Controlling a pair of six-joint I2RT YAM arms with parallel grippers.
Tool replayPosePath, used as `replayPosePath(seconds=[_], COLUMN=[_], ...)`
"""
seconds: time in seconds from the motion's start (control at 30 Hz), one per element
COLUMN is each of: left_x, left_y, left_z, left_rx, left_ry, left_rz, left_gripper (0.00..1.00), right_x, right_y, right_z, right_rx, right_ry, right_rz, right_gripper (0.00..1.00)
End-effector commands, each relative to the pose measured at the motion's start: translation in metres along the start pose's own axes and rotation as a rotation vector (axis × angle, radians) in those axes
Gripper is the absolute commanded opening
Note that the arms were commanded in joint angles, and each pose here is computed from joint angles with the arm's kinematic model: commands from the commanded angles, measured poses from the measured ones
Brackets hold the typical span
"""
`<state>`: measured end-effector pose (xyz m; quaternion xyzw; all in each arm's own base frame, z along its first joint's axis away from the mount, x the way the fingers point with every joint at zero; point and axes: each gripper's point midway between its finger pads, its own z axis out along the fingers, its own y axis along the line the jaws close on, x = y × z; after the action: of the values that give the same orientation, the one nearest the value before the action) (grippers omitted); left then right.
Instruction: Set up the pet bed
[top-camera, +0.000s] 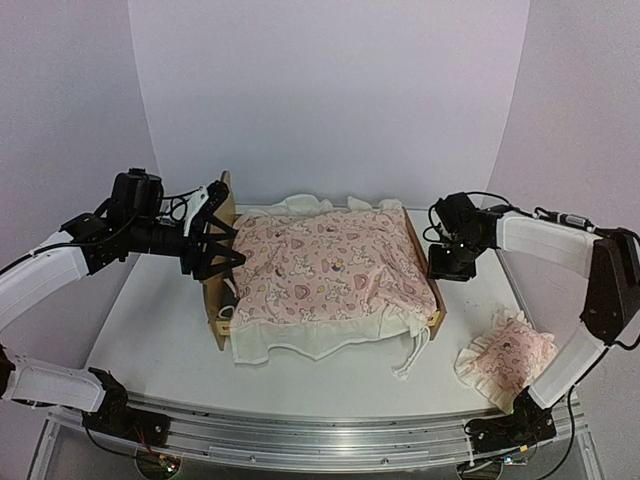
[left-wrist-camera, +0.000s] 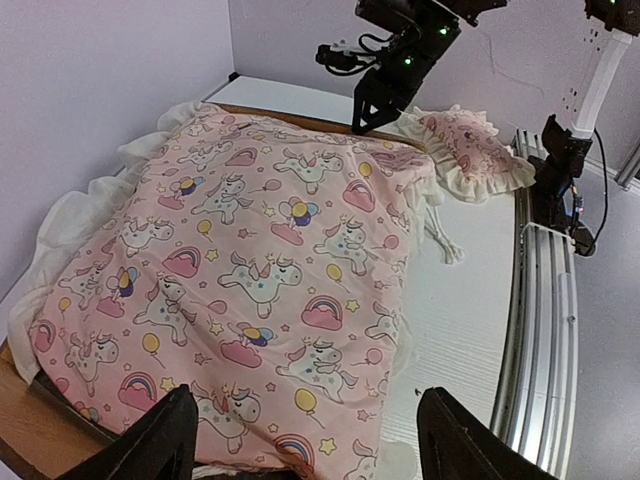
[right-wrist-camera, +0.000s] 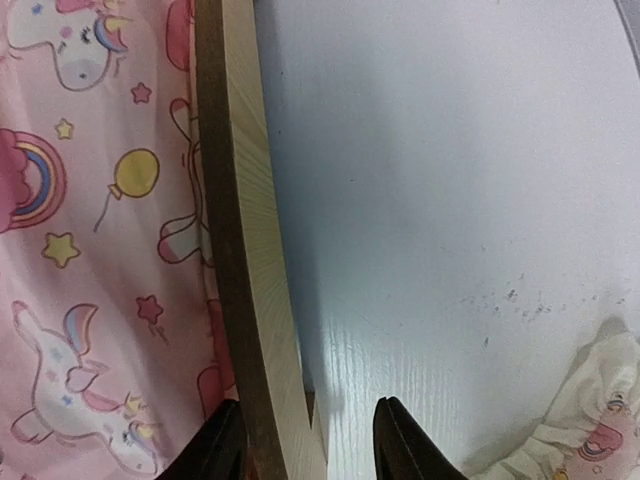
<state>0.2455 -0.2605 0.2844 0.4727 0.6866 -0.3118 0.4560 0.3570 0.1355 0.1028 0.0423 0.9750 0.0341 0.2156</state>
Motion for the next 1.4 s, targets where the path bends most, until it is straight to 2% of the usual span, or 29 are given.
replayPosePath(seconds=[0.0,0.13,0.2,0.3,0.43,0.5,0.67,0.77,0.87,1.0,1.07,1.13,1.23,1.37], left_x=[-0.007,-0.014,-0.026,-0.062,-0.093,-0.076,-0.003,0.005,-0.001,-0.009,-0.012,-0.013,-0.011,-0.012], left_y=[-0.012,0.004,0.026,0.054,0.088,0.102,0.114,0.112,0.105,0.090,0.080,0.072,0.059,0.034], left_z=[-0.013,-0.021,-0.032,-0.059,-0.104,-0.116,-0.125,-0.136,-0.140,-0.141,-0.142,-0.143,-0.138,-0.127], left_rx=[0.026,-0.046,-0.118,-0.220,-0.398,-0.504,-0.701,-0.749,-0.741,-0.690,-0.661,-0.636,-0.578,-0.429], left_ry=[-0.046,-0.086,-0.131,-0.231,-0.330,-0.313,-0.212,-0.216,-0.238,-0.277,-0.294,-0.301,-0.292,-0.290], left_rz=[-0.021,-0.107,-0.179,-0.232,-0.278,-0.320,-0.457,-0.457,-0.412,-0.328,-0.289,-0.265,-0.247,-0.215], left_gripper=[0.76,0.76,0.75,0.75,0.77,0.78,0.78,0.78,0.77,0.75,0.75,0.75,0.74,0.72], right_x=[-0.043,-0.057,-0.055,-0.033,0.001,0.024,0.082,0.111,0.125,0.122,0.117,0.113,0.108,0.095], right_y=[0.009,0.029,0.057,0.127,0.219,0.266,0.354,0.389,0.407,0.409,0.403,0.397,0.389,0.384], right_z=[-0.077,-0.112,-0.122,-0.135,-0.148,-0.151,-0.143,-0.130,-0.113,-0.075,-0.064,-0.066,-0.073,-0.098], right_rx=[-0.069,-0.155,-0.194,-0.262,-0.422,-0.500,-0.621,-0.644,-0.627,-0.512,-0.455,-0.433,-0.444,-0.507], right_ry=[-0.134,-0.192,-0.217,-0.244,-0.294,-0.329,-0.356,-0.341,-0.336,-0.350,-0.364,-0.376,-0.371,-0.375], right_rz=[-0.117,-0.095,-0.154,-0.342,-0.490,-0.580,-0.789,-0.881,-0.902,-0.866,-0.842,-0.818,-0.783,-0.767], right_gripper=[0.48,0.47,0.47,0.50,0.56,0.59,0.62,0.62,0.61,0.53,0.46,0.24,0.02,0.00])
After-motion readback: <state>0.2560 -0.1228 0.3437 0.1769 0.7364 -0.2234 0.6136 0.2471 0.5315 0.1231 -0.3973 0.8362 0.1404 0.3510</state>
